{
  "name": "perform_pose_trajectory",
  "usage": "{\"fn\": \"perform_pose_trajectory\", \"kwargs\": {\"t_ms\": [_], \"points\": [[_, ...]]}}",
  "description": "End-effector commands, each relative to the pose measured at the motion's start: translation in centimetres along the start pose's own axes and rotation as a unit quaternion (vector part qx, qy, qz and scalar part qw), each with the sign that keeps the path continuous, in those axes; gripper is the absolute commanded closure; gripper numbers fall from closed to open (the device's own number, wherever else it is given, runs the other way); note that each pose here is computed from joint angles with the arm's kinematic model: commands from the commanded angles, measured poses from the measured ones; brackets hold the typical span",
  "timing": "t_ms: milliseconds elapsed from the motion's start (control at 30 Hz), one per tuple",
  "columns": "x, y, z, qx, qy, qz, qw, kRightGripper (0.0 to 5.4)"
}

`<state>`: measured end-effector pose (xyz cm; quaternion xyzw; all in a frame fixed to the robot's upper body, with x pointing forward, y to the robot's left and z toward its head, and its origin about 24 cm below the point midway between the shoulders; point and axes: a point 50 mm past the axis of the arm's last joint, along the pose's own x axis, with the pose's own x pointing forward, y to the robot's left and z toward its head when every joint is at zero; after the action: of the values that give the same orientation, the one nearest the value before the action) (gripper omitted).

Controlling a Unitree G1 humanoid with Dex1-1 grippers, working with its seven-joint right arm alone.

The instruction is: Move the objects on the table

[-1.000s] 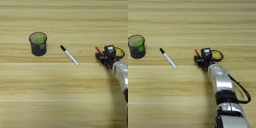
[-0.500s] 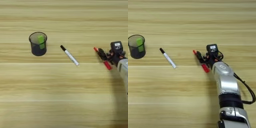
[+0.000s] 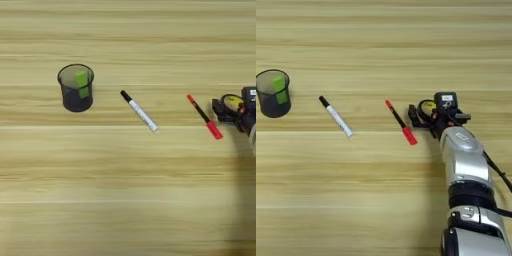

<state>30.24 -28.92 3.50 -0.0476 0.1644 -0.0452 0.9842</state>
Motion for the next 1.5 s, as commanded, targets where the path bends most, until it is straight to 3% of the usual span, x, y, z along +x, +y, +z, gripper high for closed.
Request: {"fn": "perform_pose_trajectory", "kwargs": {"t_ms": [33,1200,1367,1500], "points": [[0.6,-1.2,4.7,-0.027,-0.08,-0.02,0.9962,0.02],[1.6,-2.1,3.7,-0.017,-0.049,-0.04,0.9979,0.02],[1.8,-2.0,3.3,-0.01,-0.036,-0.037,0.9986,0.02],[1.9,-1.6,3.0,0.023,-0.022,-0.012,0.9994,0.02]]}}
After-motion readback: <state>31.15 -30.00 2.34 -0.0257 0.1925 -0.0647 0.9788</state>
